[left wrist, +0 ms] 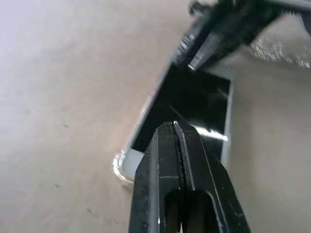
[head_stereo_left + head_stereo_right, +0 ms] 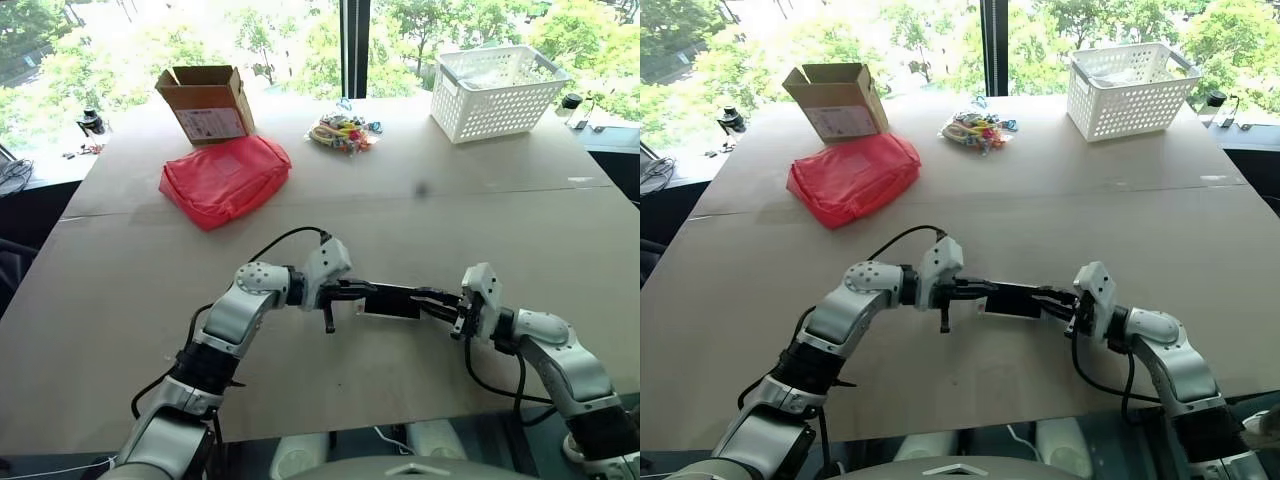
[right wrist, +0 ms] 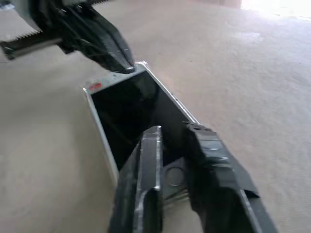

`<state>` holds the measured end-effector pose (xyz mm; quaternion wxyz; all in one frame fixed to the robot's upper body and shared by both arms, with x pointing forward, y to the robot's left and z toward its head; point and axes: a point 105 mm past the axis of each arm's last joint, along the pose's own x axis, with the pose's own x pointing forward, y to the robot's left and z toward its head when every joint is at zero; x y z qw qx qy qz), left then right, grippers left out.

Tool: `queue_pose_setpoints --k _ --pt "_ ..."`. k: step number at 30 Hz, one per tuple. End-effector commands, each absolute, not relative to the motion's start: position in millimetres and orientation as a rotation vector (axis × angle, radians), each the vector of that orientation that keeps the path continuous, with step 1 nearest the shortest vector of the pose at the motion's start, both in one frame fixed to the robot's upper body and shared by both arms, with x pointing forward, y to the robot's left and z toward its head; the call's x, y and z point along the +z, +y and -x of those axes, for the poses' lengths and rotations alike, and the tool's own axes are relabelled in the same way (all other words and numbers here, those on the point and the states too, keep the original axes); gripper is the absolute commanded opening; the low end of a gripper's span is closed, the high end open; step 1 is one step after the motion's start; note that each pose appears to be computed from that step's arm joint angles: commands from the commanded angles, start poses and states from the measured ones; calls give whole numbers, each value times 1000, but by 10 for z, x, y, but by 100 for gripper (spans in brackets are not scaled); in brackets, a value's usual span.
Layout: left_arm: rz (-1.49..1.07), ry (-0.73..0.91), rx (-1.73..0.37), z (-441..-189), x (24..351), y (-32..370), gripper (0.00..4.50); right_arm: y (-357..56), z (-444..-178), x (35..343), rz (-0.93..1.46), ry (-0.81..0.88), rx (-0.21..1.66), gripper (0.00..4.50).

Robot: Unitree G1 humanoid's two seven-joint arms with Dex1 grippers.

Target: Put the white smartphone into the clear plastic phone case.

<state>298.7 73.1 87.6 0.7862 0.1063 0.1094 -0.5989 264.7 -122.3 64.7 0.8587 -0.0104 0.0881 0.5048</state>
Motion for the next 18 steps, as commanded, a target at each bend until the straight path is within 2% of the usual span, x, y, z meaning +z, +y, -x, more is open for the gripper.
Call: queue_pose_setpoints --k 1,3,4,6,7,9,10,13,14,18 --pt "-170 148 -1262 -2966 1095 945 66 -1456 -2647 830 52 131 1061 206" --pt "-197 168 -1246 -2958 1062 1148 158 -1608 -2641 965 75 106 1069 294" --pt "-246 178 -1241 -2960 1027 1266 216 -1699 -2641 1009 95 105 1070 353" --pt "-307 173 -1208 -3007 1012 1459 287 -1871 -2648 1048 121 119 1065 429" --pt "-321 156 -1189 -3038 1029 1534 336 -1956 -2653 1053 133 130 1061 450" --pt "-340 130 -1177 -3064 1054 1651 426 -2104 -2664 1059 157 145 1057 450" --pt "-347 108 -1176 -3062 1082 1724 442 -2203 -2681 1067 166 153 1047 450" --pt "-418 63 -1150 -3071 1149 1917 442 -2441 -2697 1069 223 193 1044 450" --pt "-491 60 -1098 -3108 1132 1995 442 -2493 -2705 1096 235 194 1047 450" --pt "-513 101 -1118 -3001 1077 2110 442 -2580 -2731 1226 254 167 1070 450"
